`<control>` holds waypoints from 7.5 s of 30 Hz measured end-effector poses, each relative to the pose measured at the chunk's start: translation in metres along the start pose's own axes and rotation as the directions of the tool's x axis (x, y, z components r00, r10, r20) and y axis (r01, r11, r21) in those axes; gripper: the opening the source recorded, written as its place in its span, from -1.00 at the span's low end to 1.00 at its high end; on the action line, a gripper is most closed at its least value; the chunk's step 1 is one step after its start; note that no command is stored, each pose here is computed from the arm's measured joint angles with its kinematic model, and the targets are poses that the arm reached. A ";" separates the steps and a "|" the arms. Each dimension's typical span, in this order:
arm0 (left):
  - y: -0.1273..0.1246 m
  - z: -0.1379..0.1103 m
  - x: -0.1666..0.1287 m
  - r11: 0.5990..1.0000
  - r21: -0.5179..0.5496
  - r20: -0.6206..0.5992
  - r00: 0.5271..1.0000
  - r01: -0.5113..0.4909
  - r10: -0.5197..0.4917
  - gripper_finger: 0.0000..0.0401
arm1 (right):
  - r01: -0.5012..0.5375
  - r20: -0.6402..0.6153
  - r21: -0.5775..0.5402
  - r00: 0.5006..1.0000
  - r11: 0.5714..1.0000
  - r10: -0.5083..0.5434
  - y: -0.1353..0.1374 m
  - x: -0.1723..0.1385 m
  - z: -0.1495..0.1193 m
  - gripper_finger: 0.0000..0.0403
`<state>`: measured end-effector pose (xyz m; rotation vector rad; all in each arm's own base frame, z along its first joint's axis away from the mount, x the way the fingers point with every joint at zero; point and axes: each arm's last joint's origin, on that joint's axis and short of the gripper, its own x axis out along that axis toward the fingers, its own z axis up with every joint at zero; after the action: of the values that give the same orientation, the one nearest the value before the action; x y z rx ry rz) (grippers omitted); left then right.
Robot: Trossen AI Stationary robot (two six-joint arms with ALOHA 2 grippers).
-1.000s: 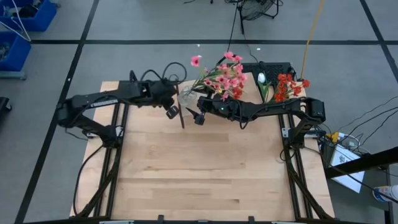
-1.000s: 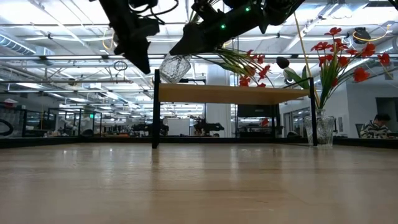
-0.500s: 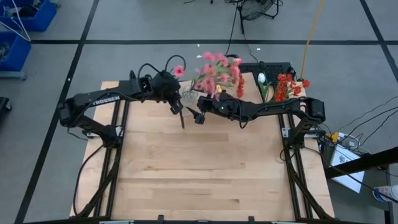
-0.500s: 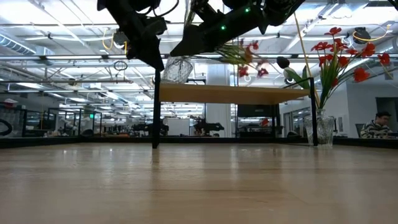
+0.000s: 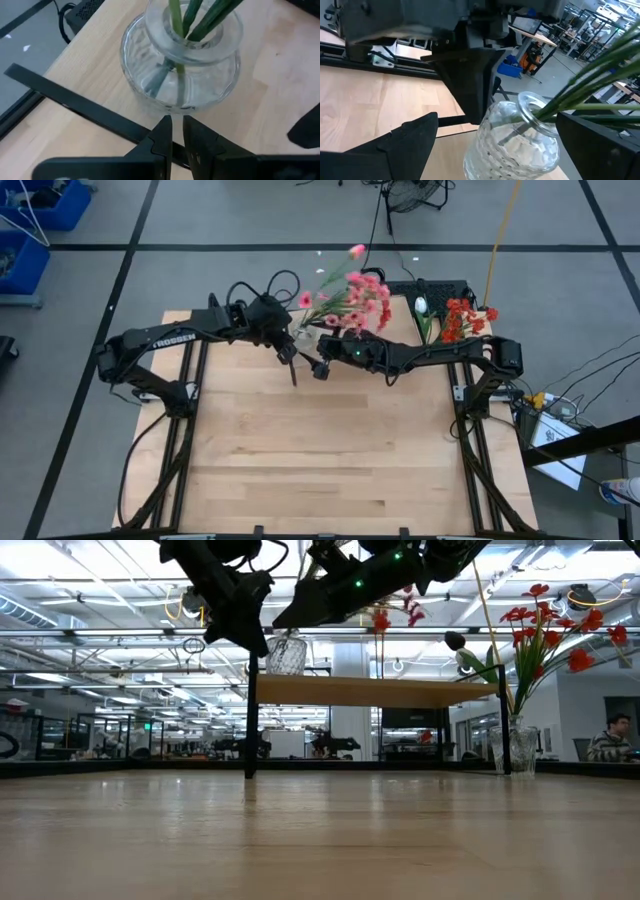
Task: Pick and place flowers into a vace then onto a shelf
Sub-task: Put the bottom transparent vase with flowers on the shelf, then adjust the shelf on the table, then put the transparent vase with flowers on the shelf
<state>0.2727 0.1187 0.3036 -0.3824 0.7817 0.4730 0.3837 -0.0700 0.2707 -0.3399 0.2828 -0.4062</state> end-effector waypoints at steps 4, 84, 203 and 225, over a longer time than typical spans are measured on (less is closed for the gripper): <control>-0.002 -0.002 0.000 0.999 -0.023 -0.009 0.999 -0.031 0.031 -0.75 | 0.005 0.002 0.007 1.000 1.000 -0.005 -0.001 0.000 0.000 0.97; -0.103 -0.017 -0.042 0.955 0.063 0.178 0.938 0.291 -0.298 -0.75 | 0.232 -0.231 0.940 0.972 0.249 -0.034 0.074 -0.229 -0.116 0.96; -0.040 -0.132 -0.065 0.990 -0.001 0.020 0.990 0.140 -0.140 -0.75 | -0.237 0.023 0.737 0.945 0.633 0.326 0.160 0.097 -0.056 0.22; -0.050 -0.118 -0.064 0.971 0.069 0.140 0.962 0.228 -0.236 -0.75 | 0.286 -0.476 0.590 0.878 0.755 0.039 0.174 0.004 -0.026 0.97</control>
<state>0.1922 0.0026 0.2823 -0.3804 0.5958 0.2567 0.4368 0.0718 0.1812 0.4464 0.5686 -0.6966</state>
